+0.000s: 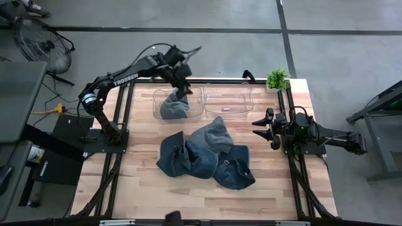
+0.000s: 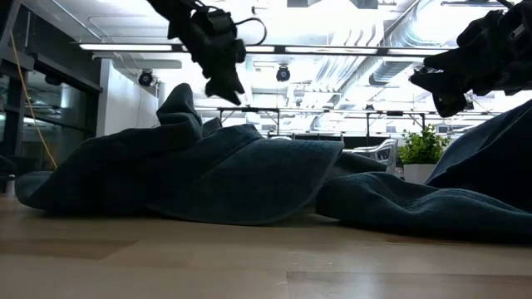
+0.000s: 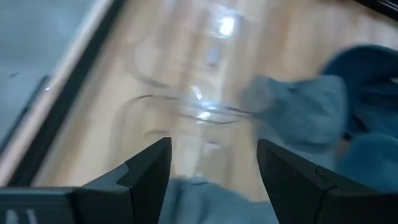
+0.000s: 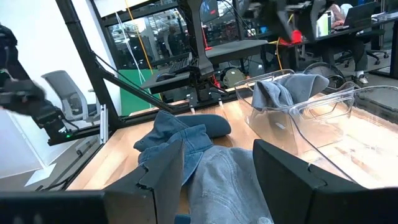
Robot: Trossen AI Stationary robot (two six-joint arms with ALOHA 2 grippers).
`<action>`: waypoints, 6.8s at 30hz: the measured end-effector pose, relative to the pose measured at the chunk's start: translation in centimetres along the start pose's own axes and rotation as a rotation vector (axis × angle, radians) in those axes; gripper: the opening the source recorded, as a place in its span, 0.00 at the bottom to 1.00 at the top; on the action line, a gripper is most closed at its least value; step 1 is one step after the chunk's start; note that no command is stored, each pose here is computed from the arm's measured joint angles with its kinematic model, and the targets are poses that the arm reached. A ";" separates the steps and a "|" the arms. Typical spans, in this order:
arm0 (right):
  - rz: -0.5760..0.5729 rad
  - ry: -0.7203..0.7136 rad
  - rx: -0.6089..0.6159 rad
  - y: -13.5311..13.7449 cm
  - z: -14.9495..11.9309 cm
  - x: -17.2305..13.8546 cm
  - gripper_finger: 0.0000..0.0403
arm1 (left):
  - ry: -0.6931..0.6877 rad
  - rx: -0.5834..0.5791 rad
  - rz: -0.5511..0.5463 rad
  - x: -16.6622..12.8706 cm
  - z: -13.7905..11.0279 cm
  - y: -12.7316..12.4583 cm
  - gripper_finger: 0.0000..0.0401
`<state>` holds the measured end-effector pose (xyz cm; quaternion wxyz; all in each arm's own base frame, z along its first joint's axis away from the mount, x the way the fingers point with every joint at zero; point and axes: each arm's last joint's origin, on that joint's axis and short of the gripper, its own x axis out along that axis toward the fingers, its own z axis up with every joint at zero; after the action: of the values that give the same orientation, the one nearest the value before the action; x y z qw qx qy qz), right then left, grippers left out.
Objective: Pick & Place hat
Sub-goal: Put the gray cap into the left transparent bin
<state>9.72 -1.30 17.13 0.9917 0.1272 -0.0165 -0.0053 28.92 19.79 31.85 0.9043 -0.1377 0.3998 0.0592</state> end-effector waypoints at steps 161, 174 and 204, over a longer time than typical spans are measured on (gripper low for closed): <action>0.000 0.000 0.000 0.0 0.0 0.0 0.47 | 0.068 0.214 0.326 -2.7 5.7 -13.8 0.00; 0.000 0.000 0.000 0.0 0.0 0.0 0.47 | -0.014 0.240 0.284 -2.3 6.2 -10.2 0.00; -0.001 0.000 0.000 0.0 0.0 0.0 0.47 | -0.089 0.249 0.166 -5.0 6.2 -2.4 0.00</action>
<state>9.71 -1.31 17.13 0.9917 0.1272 -0.0167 -0.0057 30.48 19.37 40.05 0.9231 0.0119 0.3738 0.0900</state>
